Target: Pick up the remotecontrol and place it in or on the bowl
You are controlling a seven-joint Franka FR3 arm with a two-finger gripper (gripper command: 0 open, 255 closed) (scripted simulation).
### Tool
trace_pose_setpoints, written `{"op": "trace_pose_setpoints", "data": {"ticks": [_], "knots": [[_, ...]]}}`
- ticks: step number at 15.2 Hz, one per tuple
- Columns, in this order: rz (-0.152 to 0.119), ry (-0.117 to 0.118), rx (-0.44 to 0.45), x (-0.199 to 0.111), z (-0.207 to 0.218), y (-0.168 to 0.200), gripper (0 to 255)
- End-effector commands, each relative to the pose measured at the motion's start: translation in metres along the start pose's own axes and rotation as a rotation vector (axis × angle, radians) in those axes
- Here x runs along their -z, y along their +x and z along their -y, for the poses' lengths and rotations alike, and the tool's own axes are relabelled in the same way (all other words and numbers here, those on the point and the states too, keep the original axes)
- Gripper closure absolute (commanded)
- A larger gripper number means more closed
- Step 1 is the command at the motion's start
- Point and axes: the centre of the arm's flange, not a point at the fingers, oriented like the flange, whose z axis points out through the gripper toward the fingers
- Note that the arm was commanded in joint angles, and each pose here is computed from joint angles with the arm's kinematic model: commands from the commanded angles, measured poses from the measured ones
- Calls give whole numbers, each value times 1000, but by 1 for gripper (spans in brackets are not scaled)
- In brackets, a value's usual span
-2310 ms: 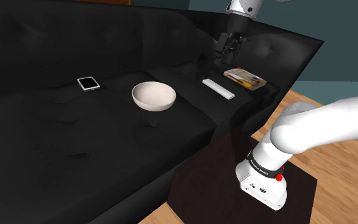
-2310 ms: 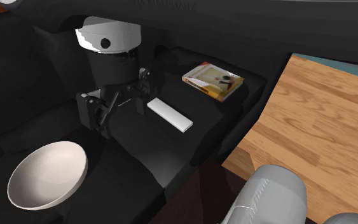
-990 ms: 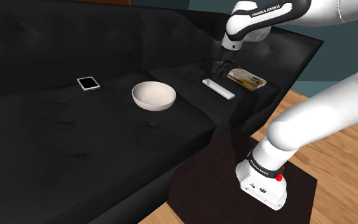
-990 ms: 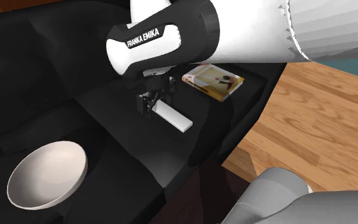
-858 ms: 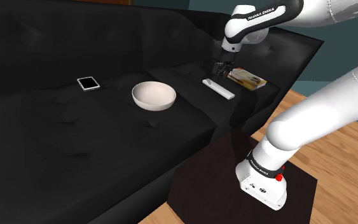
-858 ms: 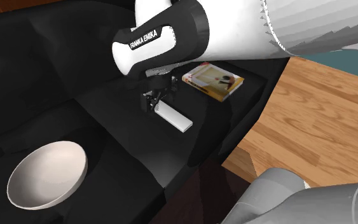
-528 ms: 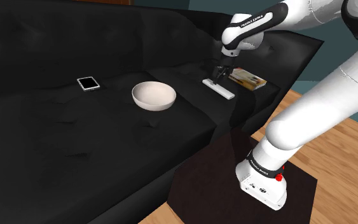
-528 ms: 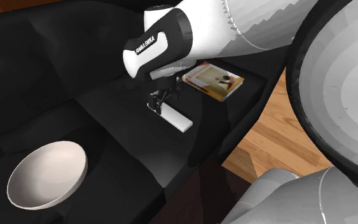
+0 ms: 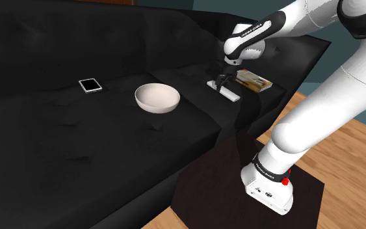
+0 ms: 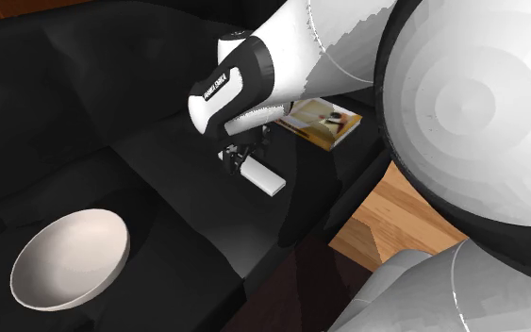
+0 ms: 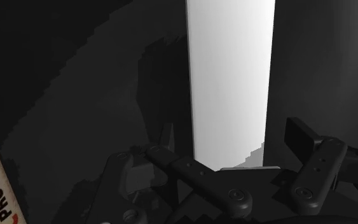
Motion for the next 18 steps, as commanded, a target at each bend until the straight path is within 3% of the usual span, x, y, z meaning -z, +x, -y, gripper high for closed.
{"op": "trace_pose_setpoints", "data": {"ticks": [1, 6, 7, 18], "knots": [[-1, 0, 0, -1, 0, 1, 0], [0, 0, 0, -1, 0, 1, 0], [0, 0, 0, -1, 0, 1, 255], [-1, 0, 0, 9, -1, 0, 255]]}}
